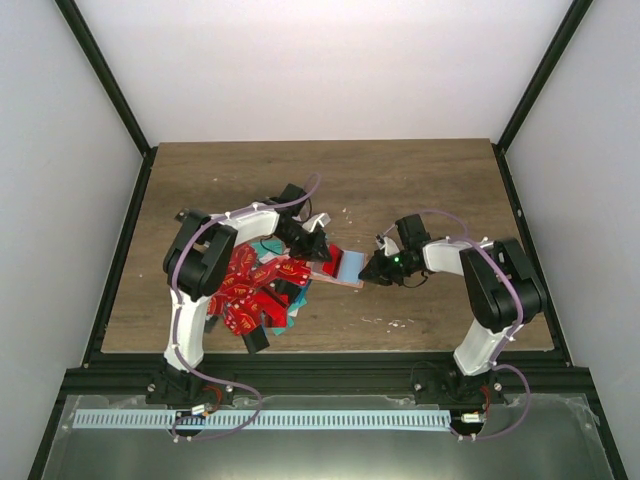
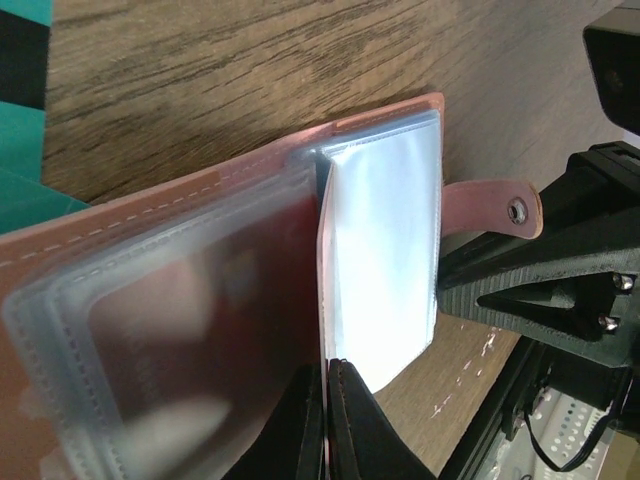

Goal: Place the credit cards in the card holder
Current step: Insert the credit card into the card holder.

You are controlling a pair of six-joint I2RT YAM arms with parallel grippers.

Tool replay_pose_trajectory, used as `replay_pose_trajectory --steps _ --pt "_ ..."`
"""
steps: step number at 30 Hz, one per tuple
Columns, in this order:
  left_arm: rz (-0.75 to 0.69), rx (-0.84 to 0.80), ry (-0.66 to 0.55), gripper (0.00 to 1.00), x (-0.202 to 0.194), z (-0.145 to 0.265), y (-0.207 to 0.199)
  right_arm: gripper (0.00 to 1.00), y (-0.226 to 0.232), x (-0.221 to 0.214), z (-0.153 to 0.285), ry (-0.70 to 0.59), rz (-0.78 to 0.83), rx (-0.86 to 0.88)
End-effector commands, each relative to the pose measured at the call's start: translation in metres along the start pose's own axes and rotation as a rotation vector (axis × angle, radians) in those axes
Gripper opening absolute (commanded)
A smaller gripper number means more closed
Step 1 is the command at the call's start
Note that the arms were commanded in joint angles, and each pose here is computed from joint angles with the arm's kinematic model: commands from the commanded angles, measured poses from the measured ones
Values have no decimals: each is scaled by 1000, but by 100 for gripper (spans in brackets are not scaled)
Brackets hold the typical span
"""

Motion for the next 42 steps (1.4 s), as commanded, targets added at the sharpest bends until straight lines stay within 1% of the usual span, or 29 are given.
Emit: replay_pose_trajectory --steps 1,5,23,42 --pt "16 -19 17 4 -3 -9 5 10 -17 0 -8 15 -17 -74" --pt "24 -38 20 4 -5 -11 4 8 -19 -1 -10 22 -17 -77" --pt "74 -75 30 4 -5 -20 6 9 -19 -2 -10 26 -2 -80" --pt "118 -127 63 4 -6 -39 10 8 -20 1 -12 39 19 -79"
Point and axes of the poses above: each gripper's point midway between its finger pads, its own z axis back along the fingers, its own y axis along the line the jaws close on, x = y × z, the point moved 1 cm from there along z, back along the fingers, and after that the axes turned 6 degrees about z, right-handed, at the moved point
